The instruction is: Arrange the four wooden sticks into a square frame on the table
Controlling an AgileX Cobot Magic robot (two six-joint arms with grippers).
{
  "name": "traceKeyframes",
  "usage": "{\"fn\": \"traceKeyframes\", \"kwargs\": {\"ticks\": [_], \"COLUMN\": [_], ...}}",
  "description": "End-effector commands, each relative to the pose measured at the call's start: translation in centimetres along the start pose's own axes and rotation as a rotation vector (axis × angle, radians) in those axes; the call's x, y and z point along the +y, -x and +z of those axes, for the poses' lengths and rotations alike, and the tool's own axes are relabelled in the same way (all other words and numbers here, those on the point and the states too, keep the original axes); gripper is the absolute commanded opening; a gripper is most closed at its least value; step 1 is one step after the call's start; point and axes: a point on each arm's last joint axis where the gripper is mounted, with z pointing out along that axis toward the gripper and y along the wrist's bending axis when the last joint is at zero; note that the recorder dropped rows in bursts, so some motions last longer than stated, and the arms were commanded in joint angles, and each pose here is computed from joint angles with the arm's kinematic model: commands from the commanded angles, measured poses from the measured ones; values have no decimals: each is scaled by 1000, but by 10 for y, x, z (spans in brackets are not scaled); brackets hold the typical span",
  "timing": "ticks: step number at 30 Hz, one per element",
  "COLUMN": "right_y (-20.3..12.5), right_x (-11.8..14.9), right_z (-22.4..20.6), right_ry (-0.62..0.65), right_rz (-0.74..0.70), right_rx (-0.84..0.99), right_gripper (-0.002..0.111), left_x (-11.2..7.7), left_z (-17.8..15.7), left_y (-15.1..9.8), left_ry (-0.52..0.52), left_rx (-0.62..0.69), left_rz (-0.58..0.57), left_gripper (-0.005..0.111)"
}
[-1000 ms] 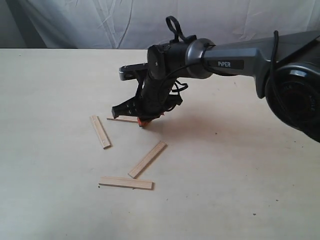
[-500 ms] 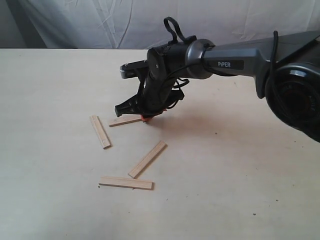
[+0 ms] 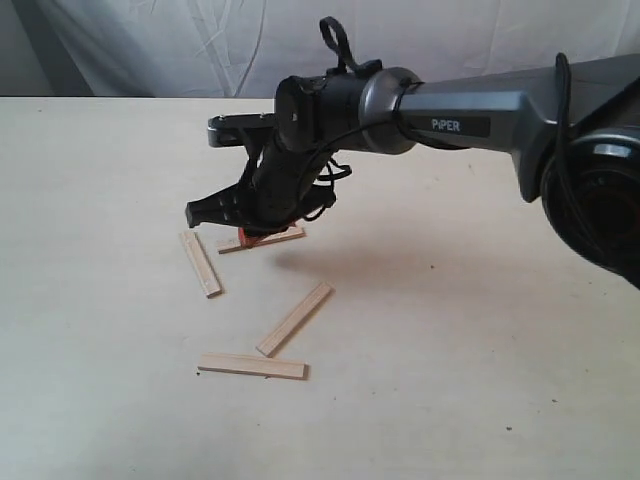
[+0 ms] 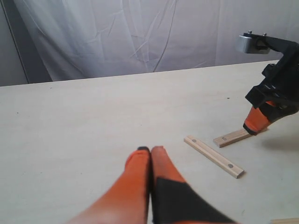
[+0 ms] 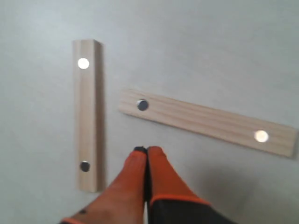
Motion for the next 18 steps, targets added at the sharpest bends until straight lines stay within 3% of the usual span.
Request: {"fn": "traceKeyframes", "kwargs": {"ticks": [1,18], "right_y": [-2,2], "right_x": [6,1], "right_z": [13,34], "right_ry": [35,39], "right_rz": [26,62], "right_rx": [-16,-117], "right_gripper": [-1,-1], "left_x": [0,0], "left_z": [0,0], "left_y": [1,1], "left_ry": [-4,-4], "left_rx": [-15,-15], "left_rz": [-9,-9], "left_gripper": [0,0]}}
